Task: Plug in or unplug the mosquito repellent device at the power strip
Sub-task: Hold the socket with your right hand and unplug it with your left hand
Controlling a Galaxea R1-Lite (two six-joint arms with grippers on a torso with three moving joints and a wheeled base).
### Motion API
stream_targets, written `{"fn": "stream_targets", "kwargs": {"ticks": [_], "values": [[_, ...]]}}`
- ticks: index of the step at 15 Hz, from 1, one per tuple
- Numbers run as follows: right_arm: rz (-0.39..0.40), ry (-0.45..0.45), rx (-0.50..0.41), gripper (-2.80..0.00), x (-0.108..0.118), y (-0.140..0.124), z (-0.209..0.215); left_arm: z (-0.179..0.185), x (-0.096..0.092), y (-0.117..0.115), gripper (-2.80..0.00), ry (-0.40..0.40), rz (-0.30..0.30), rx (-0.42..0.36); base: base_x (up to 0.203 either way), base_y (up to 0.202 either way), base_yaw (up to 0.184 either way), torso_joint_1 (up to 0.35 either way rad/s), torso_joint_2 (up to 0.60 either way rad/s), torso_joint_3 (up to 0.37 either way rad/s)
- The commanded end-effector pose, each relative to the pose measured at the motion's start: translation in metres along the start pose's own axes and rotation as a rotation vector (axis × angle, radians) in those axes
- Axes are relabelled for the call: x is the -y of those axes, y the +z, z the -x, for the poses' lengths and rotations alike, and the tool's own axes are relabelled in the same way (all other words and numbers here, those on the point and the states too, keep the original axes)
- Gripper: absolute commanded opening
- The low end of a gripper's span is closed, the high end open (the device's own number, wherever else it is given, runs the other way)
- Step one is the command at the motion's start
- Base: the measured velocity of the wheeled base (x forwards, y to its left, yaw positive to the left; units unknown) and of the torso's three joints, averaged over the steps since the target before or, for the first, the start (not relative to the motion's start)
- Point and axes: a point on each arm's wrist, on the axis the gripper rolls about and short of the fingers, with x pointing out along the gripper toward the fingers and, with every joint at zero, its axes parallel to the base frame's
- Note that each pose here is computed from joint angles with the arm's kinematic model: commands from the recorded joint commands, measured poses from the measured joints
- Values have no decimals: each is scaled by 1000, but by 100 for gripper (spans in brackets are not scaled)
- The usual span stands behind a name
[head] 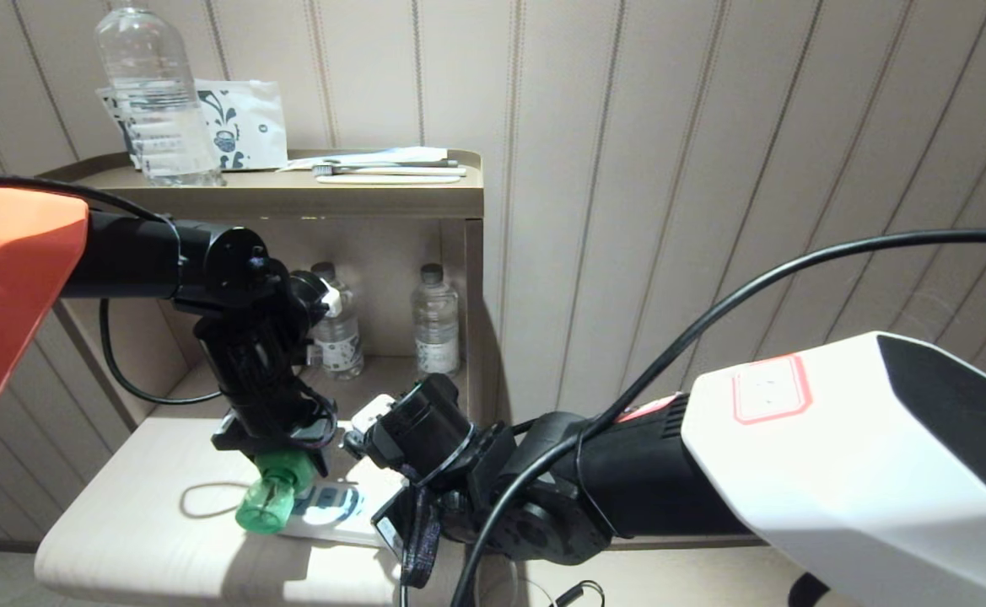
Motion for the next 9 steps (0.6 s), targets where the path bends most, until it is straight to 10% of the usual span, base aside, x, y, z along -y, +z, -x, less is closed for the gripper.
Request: {"fn": "stream_targets", "kwargs": {"ticks": [1, 9], "values": [[1, -1, -18, -280, -1, -4, -7, 1, 0, -1, -280, 2, 3, -4, 0, 0, 0, 0, 0, 0], [13, 8, -48, -280, -6, -15, 1, 4, 0, 0, -280, -4, 3, 13, 0, 0, 0, 0, 0, 0]]}}
